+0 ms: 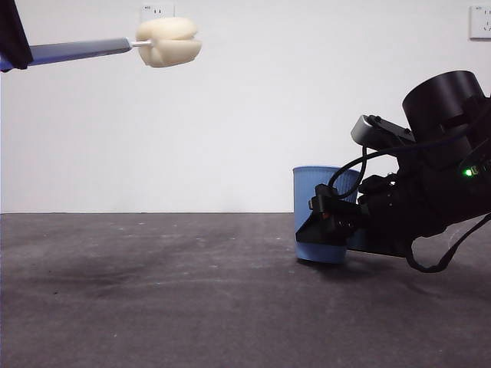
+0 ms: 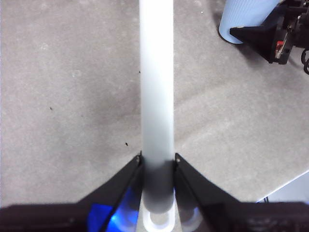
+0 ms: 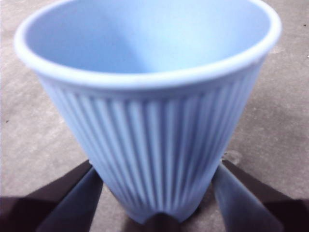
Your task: Pick up the cup brush,pick up the cup,insert the brush into the cup,clean the cup,put the cup brush back,put the cup back to the fixed position on the table
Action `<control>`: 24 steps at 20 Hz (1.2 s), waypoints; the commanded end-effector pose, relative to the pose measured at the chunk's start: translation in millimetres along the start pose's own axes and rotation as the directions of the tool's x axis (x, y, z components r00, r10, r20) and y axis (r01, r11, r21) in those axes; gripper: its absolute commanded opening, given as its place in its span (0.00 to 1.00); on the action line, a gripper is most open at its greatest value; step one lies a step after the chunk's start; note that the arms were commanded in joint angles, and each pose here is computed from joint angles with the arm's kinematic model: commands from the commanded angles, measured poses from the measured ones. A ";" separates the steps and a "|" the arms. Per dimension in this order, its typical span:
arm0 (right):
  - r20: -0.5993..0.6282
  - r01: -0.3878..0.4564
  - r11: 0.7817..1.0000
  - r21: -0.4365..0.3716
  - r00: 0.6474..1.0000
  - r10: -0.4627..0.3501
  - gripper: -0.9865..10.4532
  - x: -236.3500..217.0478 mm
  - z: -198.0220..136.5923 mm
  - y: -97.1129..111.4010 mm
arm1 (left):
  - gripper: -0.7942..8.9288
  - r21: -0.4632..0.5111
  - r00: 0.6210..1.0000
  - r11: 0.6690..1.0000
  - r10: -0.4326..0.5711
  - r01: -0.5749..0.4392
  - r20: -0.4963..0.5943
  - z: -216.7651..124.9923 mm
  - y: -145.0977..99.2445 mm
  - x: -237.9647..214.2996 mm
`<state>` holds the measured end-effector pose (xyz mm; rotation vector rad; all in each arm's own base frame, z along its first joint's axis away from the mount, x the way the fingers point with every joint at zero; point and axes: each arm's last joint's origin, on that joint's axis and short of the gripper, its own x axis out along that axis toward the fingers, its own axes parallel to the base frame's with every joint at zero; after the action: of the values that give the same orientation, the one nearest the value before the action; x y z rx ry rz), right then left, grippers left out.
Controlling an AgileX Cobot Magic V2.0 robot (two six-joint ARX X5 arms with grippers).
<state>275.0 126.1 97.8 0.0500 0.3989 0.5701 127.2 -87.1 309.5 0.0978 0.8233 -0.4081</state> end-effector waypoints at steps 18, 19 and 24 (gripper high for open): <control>-0.484 -0.012 0.804 -0.594 0.803 -0.346 0.08 -106.6 67.3 41.7 | 0.07 0.479 0.959 0.871 0.037 0.106 -0.280 -10.0 -2.1 29.7; -0.487 -0.025 0.764 -0.645 0.783 -0.386 0.08 -108.5 73.0 43.7 | 0.07 0.493 0.957 0.863 0.040 0.113 -0.288 -9.3 -2.6 32.8; -0.420 -0.100 0.573 -0.813 0.782 -0.461 0.08 -110.5 99.6 56.3 | 0.07 0.546 0.958 0.824 0.014 0.152 -0.287 -8.2 -14.2 39.2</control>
<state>198.9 119.9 238.3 -1.0472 0.7346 0.4588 140.0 -109.8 277.5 0.6824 0.9724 -0.7000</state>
